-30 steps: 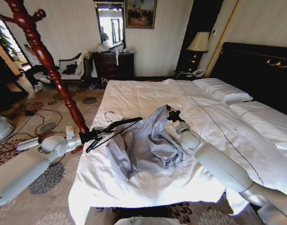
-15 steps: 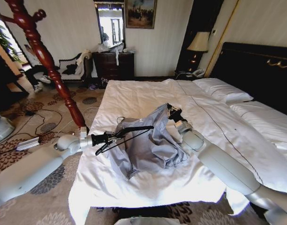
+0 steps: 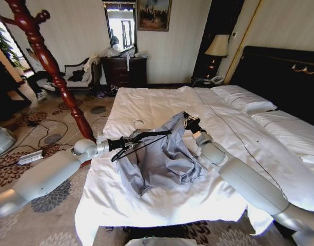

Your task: Pick up the clothes from the bed and hang them on the clothes hanger.

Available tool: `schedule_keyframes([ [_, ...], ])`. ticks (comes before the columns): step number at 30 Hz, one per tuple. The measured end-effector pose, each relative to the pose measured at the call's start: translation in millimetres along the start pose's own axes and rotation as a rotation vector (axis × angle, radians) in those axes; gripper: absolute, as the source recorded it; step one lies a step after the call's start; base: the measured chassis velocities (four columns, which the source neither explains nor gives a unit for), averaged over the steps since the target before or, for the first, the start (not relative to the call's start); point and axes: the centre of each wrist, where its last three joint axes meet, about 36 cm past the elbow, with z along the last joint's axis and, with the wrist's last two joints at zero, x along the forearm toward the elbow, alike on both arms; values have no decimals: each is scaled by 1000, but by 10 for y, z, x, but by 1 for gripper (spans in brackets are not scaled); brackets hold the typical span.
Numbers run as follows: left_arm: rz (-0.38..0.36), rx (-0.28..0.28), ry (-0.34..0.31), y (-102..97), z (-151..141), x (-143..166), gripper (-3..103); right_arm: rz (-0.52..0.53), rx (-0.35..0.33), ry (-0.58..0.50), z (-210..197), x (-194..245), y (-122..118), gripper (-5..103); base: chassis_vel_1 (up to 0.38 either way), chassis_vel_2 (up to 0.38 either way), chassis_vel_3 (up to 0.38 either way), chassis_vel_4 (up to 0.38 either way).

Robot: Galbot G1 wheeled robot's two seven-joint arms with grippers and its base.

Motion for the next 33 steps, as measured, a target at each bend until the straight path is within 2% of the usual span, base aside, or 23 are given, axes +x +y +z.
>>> schedule_keyframes([
  [10, 22, 10, 10, -19, 23, -224, 15, -2, -12, 14, 25, 57, 10, 0, 0, 0, 0, 0],
  [23, 52, 25, -8, -148, -62, -190, 15, 12, -12, 10, 8, 5, -69, 0, 0, 0, 0, 0],
  [33, 14, 50, -12, -84, -27, -387, 15, 2, -25, -8, -110, 46, -110, 0, 0, 0, 0, 0],
])
